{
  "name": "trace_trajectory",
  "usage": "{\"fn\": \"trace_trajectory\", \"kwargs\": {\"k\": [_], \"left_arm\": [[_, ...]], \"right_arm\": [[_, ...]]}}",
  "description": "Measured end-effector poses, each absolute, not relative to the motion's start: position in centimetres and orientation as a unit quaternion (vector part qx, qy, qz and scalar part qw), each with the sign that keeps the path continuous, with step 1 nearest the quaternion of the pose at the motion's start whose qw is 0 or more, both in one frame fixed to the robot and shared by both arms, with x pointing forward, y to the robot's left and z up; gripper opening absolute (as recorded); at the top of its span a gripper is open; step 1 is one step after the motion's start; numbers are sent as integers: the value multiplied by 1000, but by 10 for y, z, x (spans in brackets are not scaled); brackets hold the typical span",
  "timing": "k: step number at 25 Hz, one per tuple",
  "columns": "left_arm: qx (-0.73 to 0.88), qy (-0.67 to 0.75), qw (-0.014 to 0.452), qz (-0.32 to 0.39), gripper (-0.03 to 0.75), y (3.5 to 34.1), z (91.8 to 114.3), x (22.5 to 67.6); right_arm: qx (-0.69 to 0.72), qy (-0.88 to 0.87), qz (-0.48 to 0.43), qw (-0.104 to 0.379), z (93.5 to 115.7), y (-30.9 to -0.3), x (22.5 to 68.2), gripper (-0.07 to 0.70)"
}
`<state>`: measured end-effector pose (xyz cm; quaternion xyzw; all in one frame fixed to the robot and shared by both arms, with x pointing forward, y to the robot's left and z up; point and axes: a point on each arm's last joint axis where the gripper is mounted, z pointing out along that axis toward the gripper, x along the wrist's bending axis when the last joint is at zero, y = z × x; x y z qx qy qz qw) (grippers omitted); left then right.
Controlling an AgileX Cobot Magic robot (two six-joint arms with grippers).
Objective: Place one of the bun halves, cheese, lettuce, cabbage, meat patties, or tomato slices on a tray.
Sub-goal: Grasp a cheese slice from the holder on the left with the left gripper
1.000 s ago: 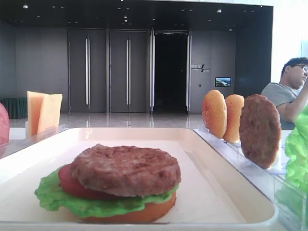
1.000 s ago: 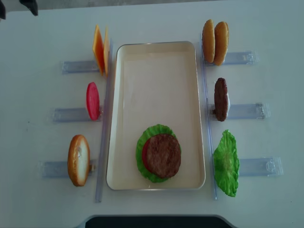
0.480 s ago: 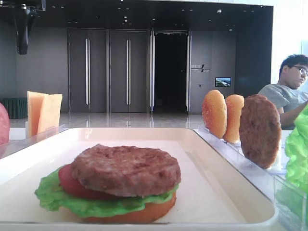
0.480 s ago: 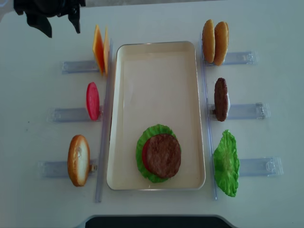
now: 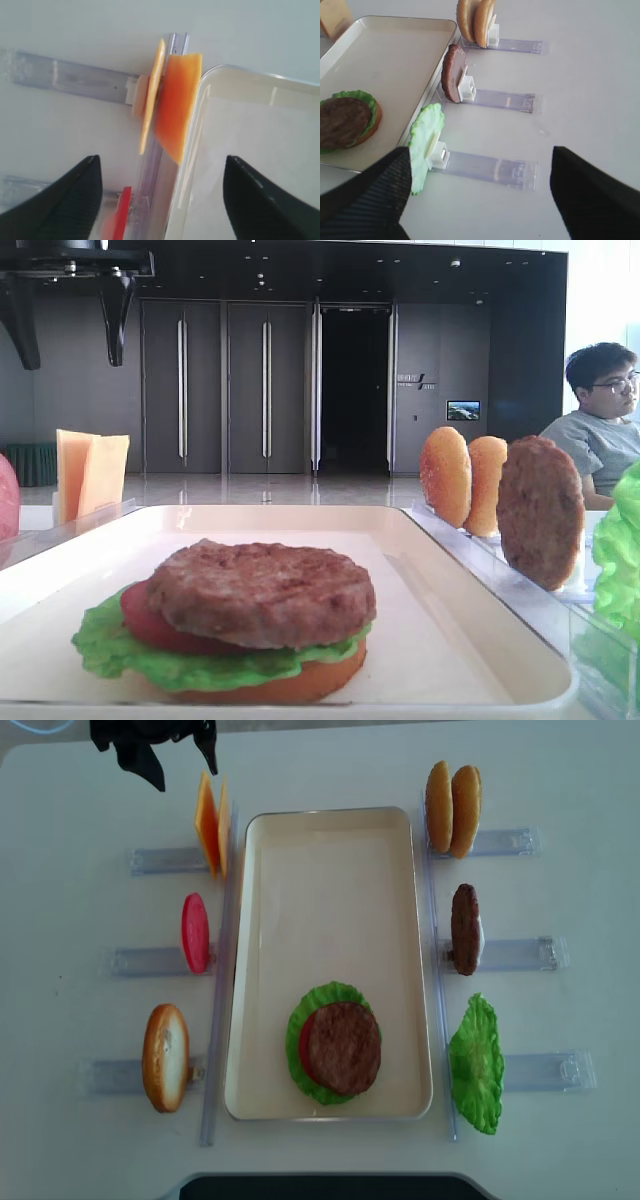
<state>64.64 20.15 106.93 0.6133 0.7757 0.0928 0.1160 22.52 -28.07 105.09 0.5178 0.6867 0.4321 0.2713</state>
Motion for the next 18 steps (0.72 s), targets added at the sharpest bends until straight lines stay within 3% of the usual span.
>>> {"fn": "trace_trajectory", "kwargs": {"k": [18], "left_arm": [[610,782,105,79,561,187,1042,667]], "right_arm": [[518,687,432,271,1051,-281,225,542]]}}
